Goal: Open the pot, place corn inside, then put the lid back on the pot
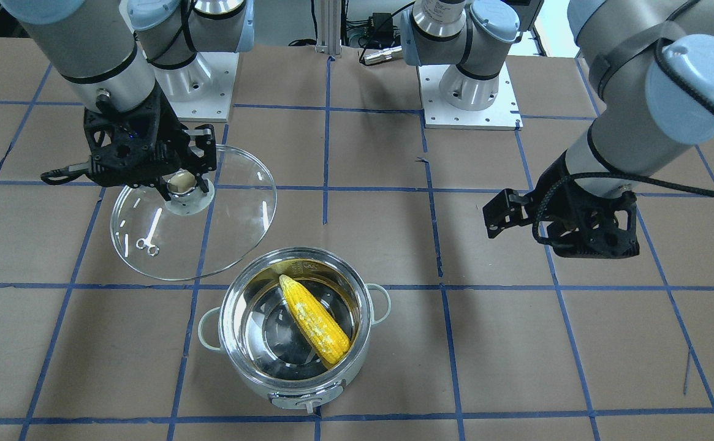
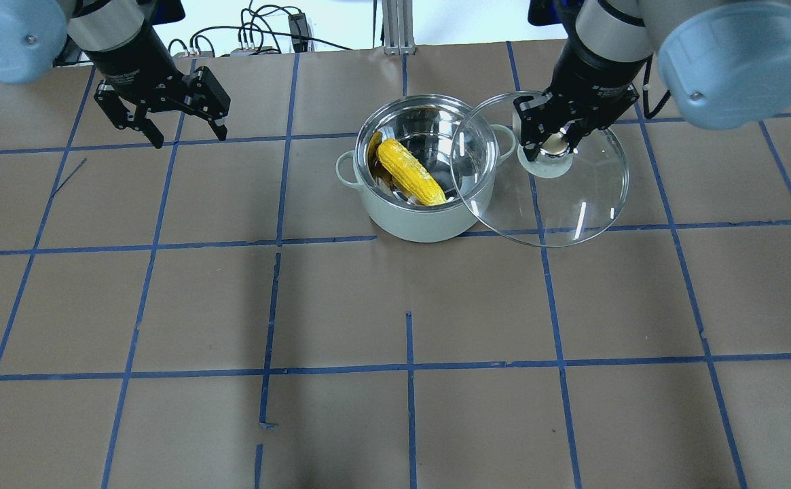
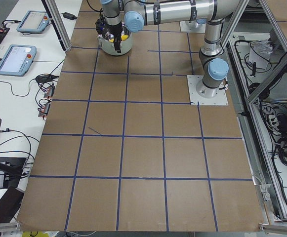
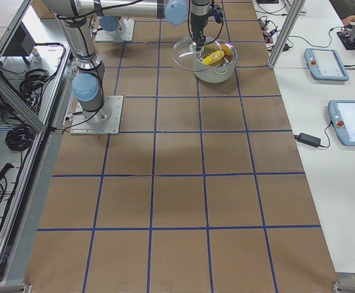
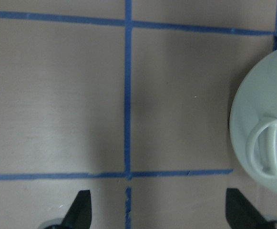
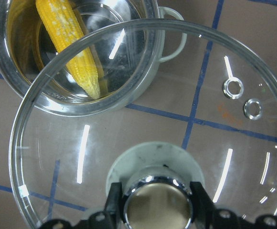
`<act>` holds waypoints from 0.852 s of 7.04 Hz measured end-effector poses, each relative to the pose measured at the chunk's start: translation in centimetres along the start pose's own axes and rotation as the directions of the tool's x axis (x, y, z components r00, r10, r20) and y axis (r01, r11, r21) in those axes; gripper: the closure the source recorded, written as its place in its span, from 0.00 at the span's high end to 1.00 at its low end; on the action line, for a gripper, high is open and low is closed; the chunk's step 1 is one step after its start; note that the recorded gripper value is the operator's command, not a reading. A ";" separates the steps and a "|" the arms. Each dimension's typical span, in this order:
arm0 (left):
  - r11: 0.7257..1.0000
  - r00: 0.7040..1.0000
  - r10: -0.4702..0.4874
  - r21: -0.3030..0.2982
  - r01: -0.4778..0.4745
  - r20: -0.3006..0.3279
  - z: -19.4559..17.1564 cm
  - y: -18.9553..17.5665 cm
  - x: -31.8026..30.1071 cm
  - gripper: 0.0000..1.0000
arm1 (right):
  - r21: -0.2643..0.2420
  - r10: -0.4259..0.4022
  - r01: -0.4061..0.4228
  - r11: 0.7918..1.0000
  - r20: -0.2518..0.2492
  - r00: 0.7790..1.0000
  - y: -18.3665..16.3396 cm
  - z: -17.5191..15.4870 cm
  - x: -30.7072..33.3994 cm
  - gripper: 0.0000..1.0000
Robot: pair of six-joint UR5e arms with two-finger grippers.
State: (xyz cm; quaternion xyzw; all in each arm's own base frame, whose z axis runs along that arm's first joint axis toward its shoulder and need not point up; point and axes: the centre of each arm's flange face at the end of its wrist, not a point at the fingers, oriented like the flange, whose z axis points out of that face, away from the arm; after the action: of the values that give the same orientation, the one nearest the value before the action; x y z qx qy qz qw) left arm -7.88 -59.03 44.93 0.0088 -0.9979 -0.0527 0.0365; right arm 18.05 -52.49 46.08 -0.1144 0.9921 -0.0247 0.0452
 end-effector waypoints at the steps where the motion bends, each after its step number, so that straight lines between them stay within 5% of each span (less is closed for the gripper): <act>1: 1.000 1.000 -0.004 -0.031 0.004 0.001 -1.2 0.4 0.0 1.00 | 0.015 0.006 -0.006 1.000 0.003 1.000 -1.6 0.4 -1.4 0.32; 6: 0.997 0.999 -0.025 -0.072 0.028 0.043 -2.6 2.8 0.2 1.00 | 0.012 0.028 -0.028 1.000 0.017 0.999 -9.6 7.3 -6.6 0.31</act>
State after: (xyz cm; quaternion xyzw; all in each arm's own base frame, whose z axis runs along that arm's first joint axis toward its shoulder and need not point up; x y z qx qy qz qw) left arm -7.89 -56.55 47.86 0.0194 -0.9957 -0.0896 0.0153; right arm 27.29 -60.63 39.90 -0.1002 0.9930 -0.0291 0.0545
